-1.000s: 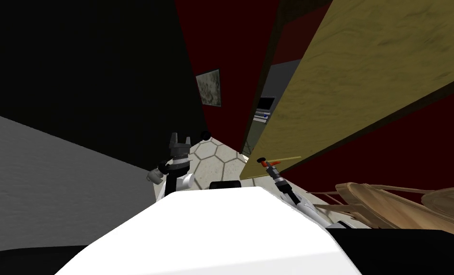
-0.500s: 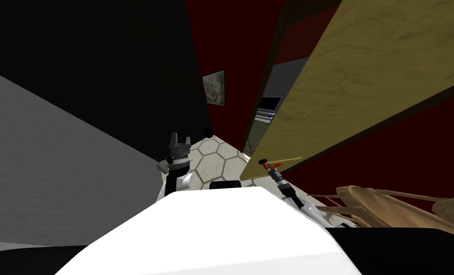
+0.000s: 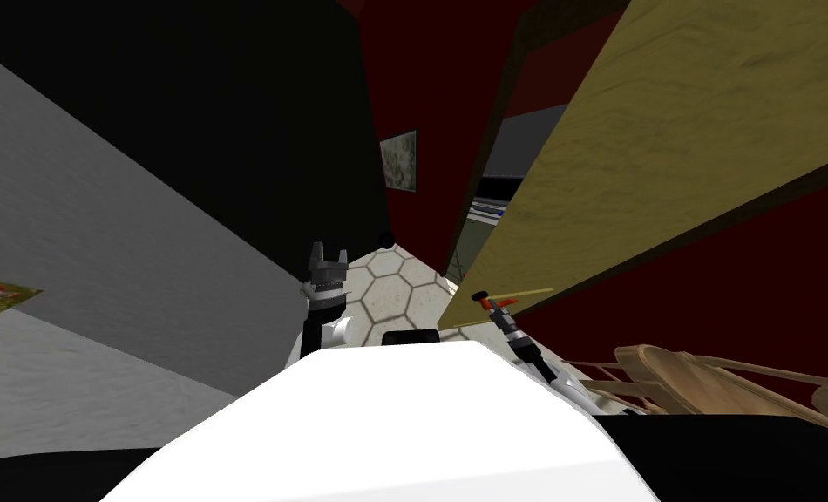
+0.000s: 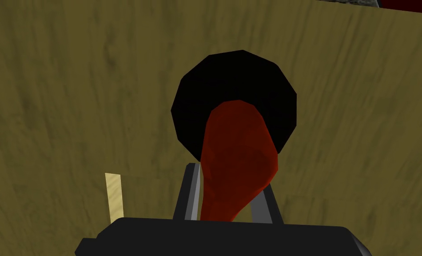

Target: Pull the door open

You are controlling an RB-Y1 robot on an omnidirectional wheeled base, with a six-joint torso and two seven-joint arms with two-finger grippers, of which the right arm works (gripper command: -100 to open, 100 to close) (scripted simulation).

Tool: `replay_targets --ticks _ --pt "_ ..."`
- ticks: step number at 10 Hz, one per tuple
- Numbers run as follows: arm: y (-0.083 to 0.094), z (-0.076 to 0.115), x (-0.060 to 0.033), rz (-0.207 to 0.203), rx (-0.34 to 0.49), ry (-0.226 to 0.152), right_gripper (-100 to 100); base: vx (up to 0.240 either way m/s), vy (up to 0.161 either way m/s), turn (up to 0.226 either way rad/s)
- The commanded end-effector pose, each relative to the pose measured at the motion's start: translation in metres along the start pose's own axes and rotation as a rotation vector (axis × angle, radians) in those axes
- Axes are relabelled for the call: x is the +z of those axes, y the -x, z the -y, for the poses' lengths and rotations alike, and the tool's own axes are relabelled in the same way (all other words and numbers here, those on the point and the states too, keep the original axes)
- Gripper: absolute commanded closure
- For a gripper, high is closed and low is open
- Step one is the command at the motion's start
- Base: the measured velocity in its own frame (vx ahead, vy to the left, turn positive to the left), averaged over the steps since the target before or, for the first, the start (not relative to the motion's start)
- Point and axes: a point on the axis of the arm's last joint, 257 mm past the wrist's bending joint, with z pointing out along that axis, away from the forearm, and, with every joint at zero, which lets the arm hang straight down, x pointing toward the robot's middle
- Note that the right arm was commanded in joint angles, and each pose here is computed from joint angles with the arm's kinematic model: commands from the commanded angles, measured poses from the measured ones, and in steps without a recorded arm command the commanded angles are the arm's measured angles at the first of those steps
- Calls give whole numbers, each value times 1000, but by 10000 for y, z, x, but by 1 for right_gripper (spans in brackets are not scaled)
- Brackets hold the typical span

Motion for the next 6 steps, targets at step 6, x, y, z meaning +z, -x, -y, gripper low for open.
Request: replay_targets --ticks 6 --pt "67 -13 -194 -3 -8 0 100 -202 -82 176"
